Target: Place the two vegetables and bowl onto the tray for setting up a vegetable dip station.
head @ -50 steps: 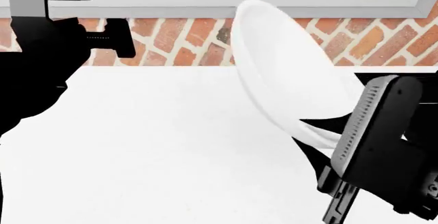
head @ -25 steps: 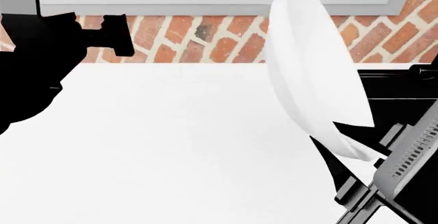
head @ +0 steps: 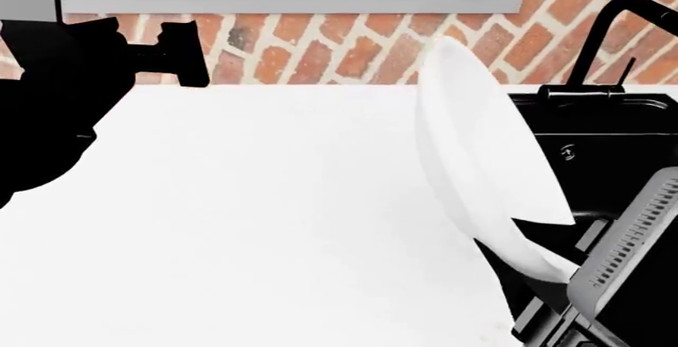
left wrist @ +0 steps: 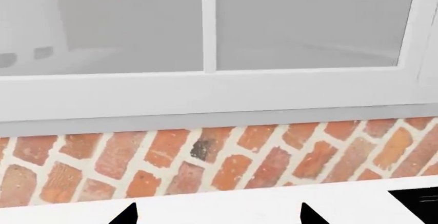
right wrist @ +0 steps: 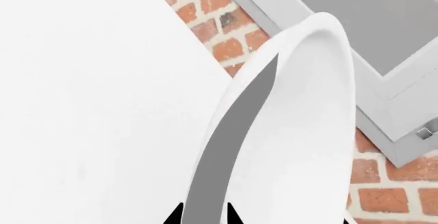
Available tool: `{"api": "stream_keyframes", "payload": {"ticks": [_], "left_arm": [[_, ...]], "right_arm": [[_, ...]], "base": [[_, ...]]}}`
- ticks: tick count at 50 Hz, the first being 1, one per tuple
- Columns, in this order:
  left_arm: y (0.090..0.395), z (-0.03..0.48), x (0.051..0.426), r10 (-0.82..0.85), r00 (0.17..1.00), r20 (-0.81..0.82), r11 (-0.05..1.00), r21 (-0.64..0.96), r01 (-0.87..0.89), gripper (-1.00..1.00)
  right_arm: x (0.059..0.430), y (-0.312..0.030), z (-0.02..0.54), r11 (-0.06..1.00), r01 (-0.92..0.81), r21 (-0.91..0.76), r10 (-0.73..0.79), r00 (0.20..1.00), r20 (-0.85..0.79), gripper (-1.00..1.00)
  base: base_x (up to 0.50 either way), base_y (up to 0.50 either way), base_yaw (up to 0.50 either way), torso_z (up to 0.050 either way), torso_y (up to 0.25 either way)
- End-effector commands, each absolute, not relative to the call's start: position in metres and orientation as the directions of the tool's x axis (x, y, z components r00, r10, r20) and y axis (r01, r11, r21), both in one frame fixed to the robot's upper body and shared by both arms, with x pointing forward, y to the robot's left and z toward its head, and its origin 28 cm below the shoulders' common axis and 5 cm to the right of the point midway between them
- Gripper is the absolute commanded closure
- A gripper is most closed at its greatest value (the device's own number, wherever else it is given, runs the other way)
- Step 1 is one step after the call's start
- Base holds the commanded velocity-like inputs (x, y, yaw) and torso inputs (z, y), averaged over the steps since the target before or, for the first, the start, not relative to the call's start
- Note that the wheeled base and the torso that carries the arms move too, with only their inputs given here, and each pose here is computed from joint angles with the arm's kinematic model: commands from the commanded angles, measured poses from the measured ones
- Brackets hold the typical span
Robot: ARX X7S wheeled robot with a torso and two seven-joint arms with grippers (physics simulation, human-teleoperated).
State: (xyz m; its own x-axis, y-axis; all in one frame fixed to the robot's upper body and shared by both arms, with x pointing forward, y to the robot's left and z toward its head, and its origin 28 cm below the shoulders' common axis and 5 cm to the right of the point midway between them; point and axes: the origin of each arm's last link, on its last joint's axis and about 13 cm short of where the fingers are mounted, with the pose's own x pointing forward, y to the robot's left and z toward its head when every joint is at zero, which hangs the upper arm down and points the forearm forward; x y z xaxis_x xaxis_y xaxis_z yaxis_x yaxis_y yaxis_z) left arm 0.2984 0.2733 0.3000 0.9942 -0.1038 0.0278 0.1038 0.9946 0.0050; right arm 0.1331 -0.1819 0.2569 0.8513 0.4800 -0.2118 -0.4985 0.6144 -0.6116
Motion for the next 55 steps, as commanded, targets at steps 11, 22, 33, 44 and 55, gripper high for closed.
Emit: {"api": "stream_keyframes", "payload": {"ticks": [11, 22, 33, 44, 55], "left_arm": [[0.2730, 0.3022, 0.2982, -0.106, 0.994, 0.038, 0.994, -0.002, 0.106, -1.00], [0.2735, 0.3018, 0.2983, -0.104, 0.994, 0.038, 0.995, -0.002, 0.104, -1.00], [0.2733, 0.3008, 0.2980, -0.105, 0.994, 0.036, 0.994, -0.002, 0.105, -1.00], [0.2732, 0.2997, 0.2993, -0.104, 0.994, 0.032, 0.995, -0.003, 0.104, -1.00], [0.2729, 0.3000, 0.2988, -0.106, 0.994, 0.033, 0.994, -0.003, 0.106, -1.00]], "right_arm": [[0.1355, -0.1827, 0.2822, 0.600, -0.360, -0.714, 0.474, 0.879, -0.046, 1.00], [0.1354, -0.1828, 0.2829, 0.600, -0.359, -0.715, 0.473, 0.880, -0.045, 1.00], [0.1360, -0.1826, 0.2790, 0.604, -0.359, -0.712, 0.468, 0.883, -0.047, 1.00], [0.1362, -0.1825, 0.2785, 0.605, -0.358, -0.711, 0.469, 0.882, -0.046, 1.00], [0.1352, -0.1837, 0.2845, 0.600, -0.346, -0.721, 0.461, 0.886, -0.041, 1.00]], "base": [[-0.17, -0.45, 0.00, 0.000, 0.000], [-0.17, -0.46, 0.00, 0.000, 0.000], [-0.17, -0.47, 0.00, 0.000, 0.000], [-0.17, -0.48, 0.00, 0.000, 0.000], [-0.17, -0.48, 0.00, 0.000, 0.000]]}}
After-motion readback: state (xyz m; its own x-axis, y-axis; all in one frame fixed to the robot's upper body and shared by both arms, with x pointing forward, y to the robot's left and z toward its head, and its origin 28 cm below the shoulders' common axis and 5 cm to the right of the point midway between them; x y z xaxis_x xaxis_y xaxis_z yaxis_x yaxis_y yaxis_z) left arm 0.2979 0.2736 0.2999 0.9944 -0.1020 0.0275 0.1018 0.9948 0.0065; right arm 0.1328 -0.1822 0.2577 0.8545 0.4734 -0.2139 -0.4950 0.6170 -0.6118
